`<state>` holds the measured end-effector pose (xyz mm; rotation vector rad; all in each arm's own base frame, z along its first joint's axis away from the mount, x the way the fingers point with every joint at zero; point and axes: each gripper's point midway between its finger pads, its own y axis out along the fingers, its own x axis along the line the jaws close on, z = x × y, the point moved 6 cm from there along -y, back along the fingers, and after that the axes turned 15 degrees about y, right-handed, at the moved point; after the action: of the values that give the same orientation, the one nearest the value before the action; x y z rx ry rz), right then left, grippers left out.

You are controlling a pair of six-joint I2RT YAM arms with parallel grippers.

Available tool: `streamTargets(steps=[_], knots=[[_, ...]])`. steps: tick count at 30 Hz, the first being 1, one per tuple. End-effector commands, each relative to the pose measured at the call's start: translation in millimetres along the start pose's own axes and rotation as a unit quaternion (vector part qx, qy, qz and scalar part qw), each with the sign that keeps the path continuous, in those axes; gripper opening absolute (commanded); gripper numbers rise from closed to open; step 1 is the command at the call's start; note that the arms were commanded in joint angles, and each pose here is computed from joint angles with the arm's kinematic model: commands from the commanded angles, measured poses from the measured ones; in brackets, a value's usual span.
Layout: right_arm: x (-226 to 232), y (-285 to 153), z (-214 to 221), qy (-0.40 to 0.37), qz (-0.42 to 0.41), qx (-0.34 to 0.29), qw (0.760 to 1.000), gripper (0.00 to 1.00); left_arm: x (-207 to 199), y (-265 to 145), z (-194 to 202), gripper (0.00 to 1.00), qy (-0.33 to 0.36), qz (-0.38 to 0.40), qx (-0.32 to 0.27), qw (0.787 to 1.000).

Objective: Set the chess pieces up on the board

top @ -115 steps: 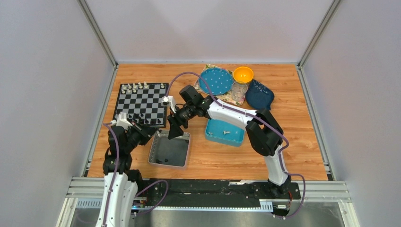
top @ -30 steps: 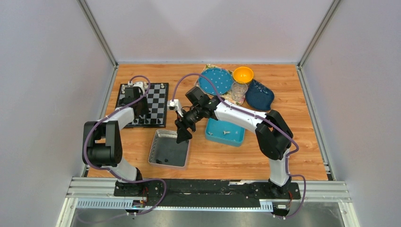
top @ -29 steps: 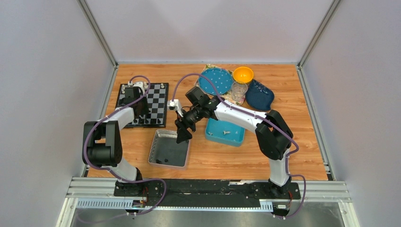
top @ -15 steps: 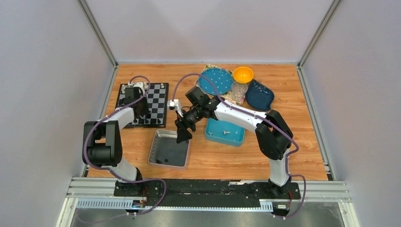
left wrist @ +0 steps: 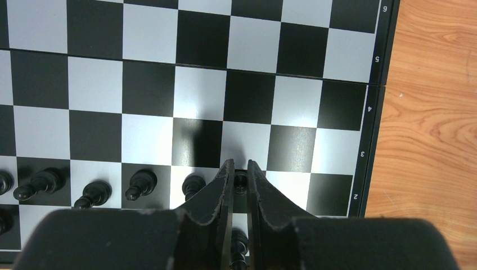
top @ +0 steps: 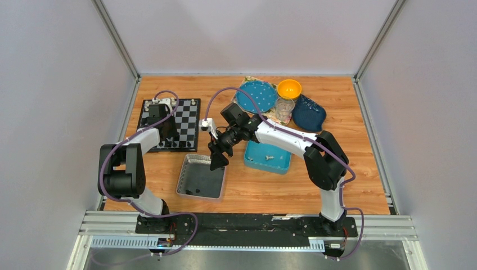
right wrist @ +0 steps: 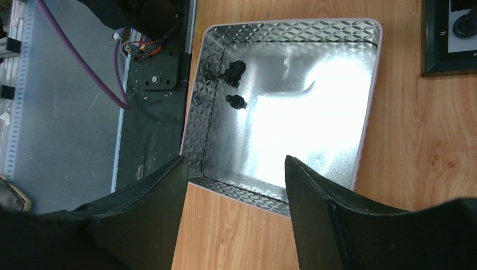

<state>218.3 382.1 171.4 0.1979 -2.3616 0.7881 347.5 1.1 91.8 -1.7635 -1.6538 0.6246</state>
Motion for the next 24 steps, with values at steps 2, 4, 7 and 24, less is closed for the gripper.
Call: streamTargets(steps=[2,4,7,24], knots=[[7,-2,-9,-0.026,-0.005,-0.010,1.000,0.67,-1,1,4,0.20,0.001,0.003,0.005,1.000],[6,-2,-8,-0.026,-0.005,-0.010,1.000,0.66,-1,0,4,0.21,0.002,0.003,0.005,1.000],[6,-2,-9,-0.026,-0.005,-0.010,1.000,0.67,-1,-1,4,0.22,0.001,0.002,0.004,1.000],[7,-3,-9,-0.028,-0.005,-0.010,1.000,0.67,1,-7,-11,0.33,0.003,-0.001,-0.009,1.000]])
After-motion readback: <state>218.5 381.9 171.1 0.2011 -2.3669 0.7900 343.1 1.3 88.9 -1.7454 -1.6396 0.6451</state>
